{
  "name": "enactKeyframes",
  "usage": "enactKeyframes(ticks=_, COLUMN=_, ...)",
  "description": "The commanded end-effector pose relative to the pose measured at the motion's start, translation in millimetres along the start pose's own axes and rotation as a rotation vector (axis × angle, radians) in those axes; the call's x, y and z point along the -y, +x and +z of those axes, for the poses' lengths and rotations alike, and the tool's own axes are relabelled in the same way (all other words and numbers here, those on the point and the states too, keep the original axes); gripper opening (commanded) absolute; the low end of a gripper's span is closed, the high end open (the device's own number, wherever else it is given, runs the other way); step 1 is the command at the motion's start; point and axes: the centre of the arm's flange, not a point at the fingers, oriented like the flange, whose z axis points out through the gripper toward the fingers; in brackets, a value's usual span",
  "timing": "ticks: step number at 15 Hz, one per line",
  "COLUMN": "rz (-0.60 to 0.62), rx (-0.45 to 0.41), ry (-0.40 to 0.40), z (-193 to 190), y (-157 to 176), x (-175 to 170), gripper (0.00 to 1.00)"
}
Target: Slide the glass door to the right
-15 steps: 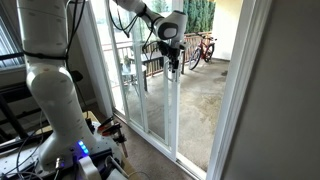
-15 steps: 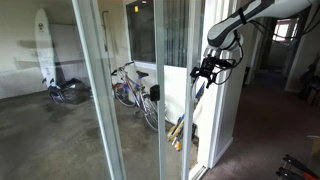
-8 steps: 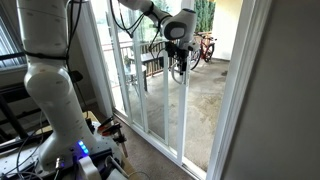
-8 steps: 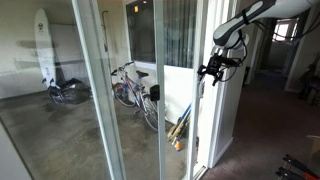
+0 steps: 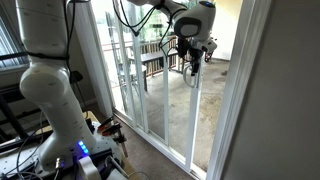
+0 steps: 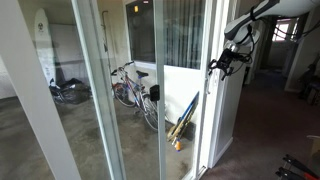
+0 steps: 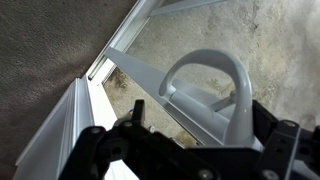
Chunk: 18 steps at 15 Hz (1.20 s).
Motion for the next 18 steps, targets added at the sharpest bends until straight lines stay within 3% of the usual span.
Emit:
enactKeyframes(ticks=1, rz=0.025, rx=0.000, ry=-0.011, z=-35, y=23, x=-61, gripper=1.00)
enactKeyframes(ticks=5, rz=-0.014, rx=0.017, ry=-0.027, z=-35, y=16, x=-61, gripper=1.00)
enactKeyframes(ticks=9, rz=-0.114, rx=0.107, ry=-0.130, z=-1, y=-17, x=-56, gripper=1.00)
enactKeyframes(ticks=13, rz=-0.229, rx=0.174, ry=-0.242, z=48, y=-57, x=-29, gripper=1.00)
enactKeyframes(ticks=18, rz=-0.376, rx=0.166, ry=-0.339, z=78, y=-104, x=3, gripper=1.00)
